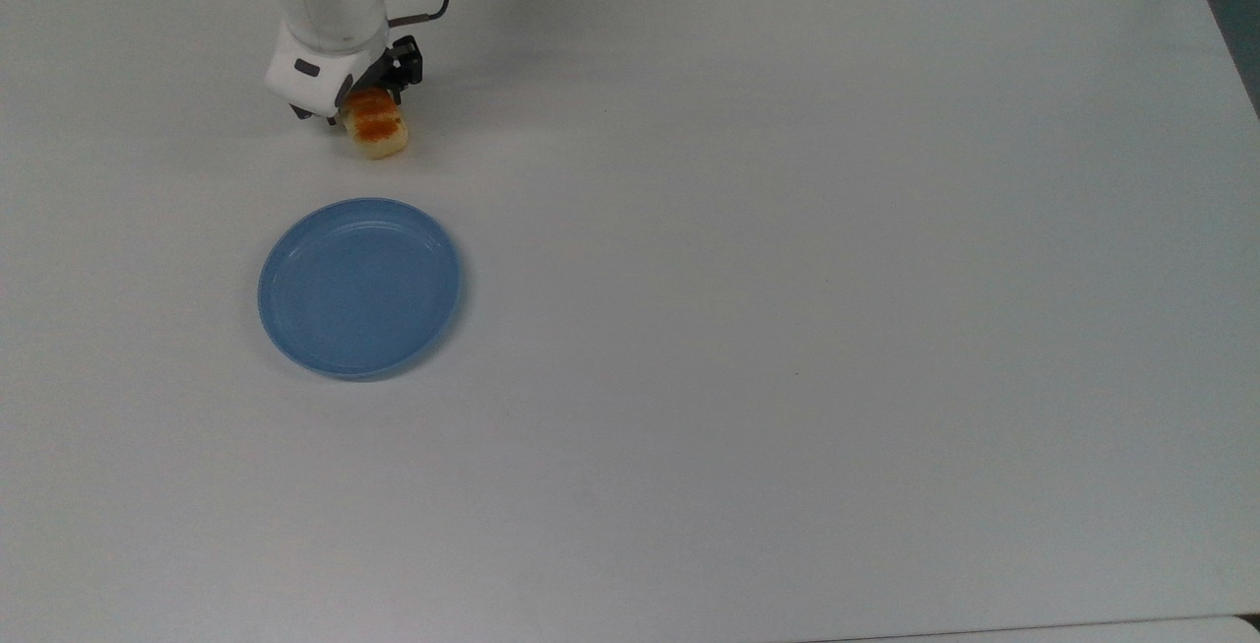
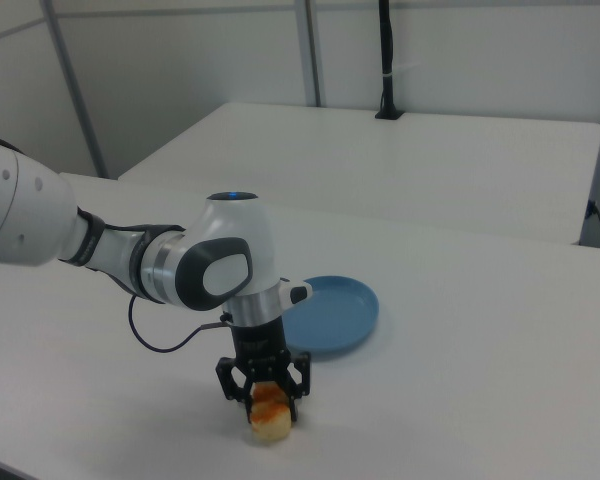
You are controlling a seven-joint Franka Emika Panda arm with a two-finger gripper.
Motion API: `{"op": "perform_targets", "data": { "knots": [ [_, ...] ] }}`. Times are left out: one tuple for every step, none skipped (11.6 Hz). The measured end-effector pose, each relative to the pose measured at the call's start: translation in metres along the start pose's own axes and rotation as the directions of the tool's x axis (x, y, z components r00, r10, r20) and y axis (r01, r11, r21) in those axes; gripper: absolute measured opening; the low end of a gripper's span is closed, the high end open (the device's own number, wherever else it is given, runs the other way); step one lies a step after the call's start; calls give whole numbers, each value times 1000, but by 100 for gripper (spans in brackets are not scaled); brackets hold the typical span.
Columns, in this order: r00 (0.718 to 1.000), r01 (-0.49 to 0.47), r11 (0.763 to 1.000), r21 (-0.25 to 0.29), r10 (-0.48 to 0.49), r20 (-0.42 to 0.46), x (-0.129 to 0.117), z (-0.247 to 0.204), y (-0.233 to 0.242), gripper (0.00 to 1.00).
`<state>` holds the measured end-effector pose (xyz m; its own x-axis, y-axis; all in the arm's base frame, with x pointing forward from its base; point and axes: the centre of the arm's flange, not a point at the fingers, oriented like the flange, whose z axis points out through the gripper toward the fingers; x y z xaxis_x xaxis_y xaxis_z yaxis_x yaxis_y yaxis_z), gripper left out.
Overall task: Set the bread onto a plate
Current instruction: 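Lift the bread roll and carry it over the light-blue plate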
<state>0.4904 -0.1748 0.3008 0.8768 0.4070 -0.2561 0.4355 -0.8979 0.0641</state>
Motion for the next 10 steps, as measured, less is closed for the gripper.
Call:
{"op": "perform_targets", "data": {
  "knots": [
    [1000,-15,1000,2,15,-2,-5,0,6,60],
    [999,-47,999,15,47,-18,-9,-2,15,57],
    [996,-83,996,41,84,-35,-11,-10,22,54],
    [992,-114,991,65,118,-55,-9,-26,29,53],
    [983,-158,984,78,165,-83,-4,-49,37,54],
    [968,-212,974,79,221,-117,3,-74,45,55],
    [951,-265,962,72,273,-147,15,-95,50,55],
    [930,-317,946,67,324,-174,32,-112,52,55],
    [908,-365,928,73,372,-194,52,-122,54,55],
    [884,-409,909,86,418,-209,72,-127,57,55]
  ]
}}
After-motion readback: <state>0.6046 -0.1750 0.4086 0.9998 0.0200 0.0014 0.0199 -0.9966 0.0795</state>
